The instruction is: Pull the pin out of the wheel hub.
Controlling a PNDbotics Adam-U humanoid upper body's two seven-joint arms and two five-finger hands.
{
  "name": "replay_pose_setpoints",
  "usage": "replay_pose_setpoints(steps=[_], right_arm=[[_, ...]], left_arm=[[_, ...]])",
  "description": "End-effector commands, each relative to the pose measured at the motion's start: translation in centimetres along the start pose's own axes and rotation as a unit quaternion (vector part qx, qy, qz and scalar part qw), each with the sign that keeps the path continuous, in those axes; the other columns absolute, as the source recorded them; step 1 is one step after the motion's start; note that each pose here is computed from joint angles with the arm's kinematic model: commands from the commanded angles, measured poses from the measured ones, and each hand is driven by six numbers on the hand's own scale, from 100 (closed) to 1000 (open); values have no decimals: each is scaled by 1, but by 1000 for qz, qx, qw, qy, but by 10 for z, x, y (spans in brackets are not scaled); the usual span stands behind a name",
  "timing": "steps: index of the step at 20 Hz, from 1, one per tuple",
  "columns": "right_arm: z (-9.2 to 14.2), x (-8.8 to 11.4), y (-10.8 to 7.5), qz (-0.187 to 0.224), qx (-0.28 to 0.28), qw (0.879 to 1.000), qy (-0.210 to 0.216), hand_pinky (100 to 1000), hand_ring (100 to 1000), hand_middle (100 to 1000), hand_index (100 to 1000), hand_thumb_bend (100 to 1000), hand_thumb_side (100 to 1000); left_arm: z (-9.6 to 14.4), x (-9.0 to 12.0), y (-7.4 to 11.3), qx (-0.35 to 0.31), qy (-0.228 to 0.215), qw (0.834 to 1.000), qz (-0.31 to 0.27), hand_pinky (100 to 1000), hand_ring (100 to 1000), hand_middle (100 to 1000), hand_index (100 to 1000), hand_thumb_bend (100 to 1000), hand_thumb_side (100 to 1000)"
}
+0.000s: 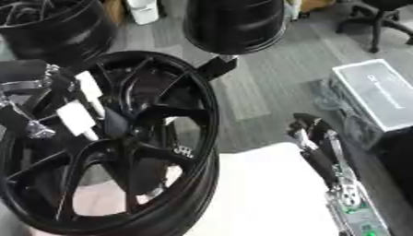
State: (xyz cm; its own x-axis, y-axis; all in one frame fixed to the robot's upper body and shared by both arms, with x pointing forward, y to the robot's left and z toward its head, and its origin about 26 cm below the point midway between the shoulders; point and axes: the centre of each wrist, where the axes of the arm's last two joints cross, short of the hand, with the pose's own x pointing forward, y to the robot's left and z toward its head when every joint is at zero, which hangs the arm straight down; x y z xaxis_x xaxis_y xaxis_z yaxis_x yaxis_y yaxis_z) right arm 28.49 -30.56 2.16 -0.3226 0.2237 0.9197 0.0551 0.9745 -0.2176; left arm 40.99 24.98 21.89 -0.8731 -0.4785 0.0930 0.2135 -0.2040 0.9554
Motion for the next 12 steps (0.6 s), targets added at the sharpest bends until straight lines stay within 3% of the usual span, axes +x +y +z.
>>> replay_pose_setpoints(steps=[1, 4, 7, 12], right_arm=[[-4, 5, -5, 6, 3, 1000, -11, 682, 612, 587, 749, 100, 553], [-4, 5, -5, 6, 3, 1000, -11, 682, 612, 586, 749, 100, 553], [-4, 5, -5, 6, 3, 1000, -11, 681, 612, 586, 749, 100, 553], [-4, 5, -5, 6, 2, 1000, -10, 682, 612, 586, 749, 100, 554]], left_arm=[[5, 0, 11, -117, -97, 984, -97, 491, 329, 425, 594, 267, 100], [6, 1, 13, -100, -101, 987, -78, 477, 280, 342, 527, 227, 100], [8, 4, 19, -84, -110, 988, -69, 477, 269, 327, 517, 180, 100], [22, 14, 40, -55, -128, 987, -76, 478, 262, 318, 512, 199, 100]])
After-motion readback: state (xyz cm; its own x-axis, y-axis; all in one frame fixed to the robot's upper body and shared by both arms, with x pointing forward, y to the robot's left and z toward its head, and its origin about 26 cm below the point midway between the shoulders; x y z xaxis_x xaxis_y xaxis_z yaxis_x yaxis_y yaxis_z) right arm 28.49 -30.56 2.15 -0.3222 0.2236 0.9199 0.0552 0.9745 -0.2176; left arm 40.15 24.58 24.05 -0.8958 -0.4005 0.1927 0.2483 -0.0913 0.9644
